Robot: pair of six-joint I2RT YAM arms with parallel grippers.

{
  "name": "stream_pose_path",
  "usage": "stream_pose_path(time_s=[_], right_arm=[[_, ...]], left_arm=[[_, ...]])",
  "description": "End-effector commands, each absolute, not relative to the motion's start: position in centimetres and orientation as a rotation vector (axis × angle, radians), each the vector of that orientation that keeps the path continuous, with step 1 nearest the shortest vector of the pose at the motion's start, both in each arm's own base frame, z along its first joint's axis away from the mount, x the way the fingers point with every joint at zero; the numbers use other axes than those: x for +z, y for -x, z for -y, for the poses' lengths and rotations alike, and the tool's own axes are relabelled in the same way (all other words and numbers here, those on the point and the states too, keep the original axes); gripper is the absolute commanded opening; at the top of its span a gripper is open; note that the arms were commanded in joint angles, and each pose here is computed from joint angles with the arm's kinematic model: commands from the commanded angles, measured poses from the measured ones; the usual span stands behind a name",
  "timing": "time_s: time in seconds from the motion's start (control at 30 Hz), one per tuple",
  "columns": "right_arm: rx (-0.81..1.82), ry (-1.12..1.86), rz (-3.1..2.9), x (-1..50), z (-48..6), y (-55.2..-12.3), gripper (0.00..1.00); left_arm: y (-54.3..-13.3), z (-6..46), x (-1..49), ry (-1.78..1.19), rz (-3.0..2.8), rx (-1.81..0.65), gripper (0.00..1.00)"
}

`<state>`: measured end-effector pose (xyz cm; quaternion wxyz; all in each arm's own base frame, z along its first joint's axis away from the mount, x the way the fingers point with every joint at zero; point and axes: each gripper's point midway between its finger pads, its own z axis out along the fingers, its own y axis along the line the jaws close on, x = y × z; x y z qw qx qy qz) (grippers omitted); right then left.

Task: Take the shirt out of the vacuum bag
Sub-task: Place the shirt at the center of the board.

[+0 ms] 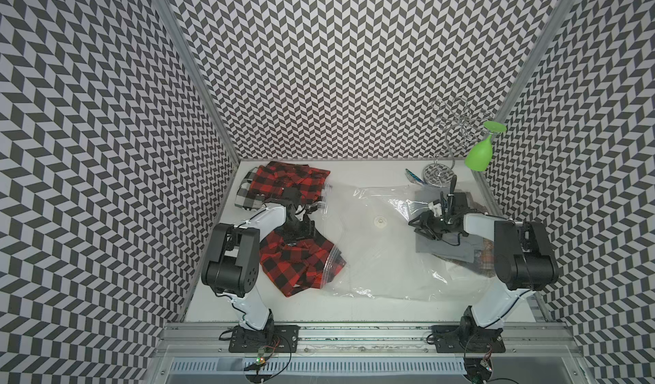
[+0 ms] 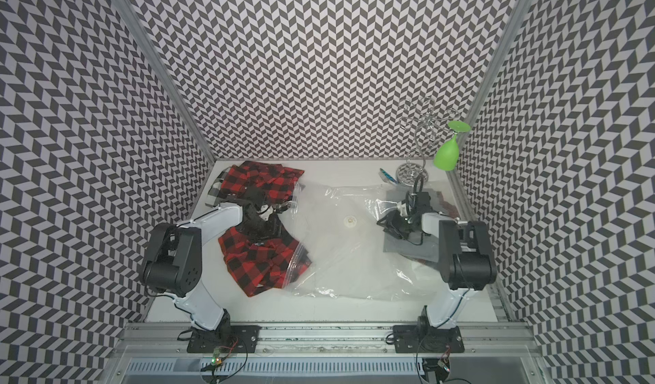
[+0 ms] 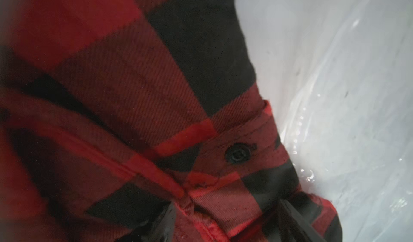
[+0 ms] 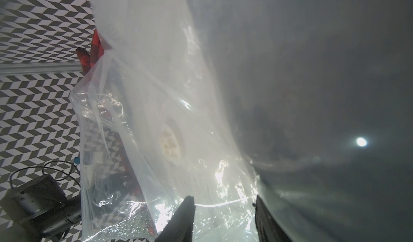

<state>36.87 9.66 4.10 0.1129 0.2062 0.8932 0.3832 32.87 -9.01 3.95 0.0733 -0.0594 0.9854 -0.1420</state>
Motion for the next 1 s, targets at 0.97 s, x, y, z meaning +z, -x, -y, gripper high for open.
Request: stream_pose_path(time_s=[0.97], right_arm=[[1.062,-0.603,-2.584,4.0,-8.6,-37.4,0.47]], left_arm=[[-36.7,-2.1,11.3,0.748,-2.512,-0.665,0.9]])
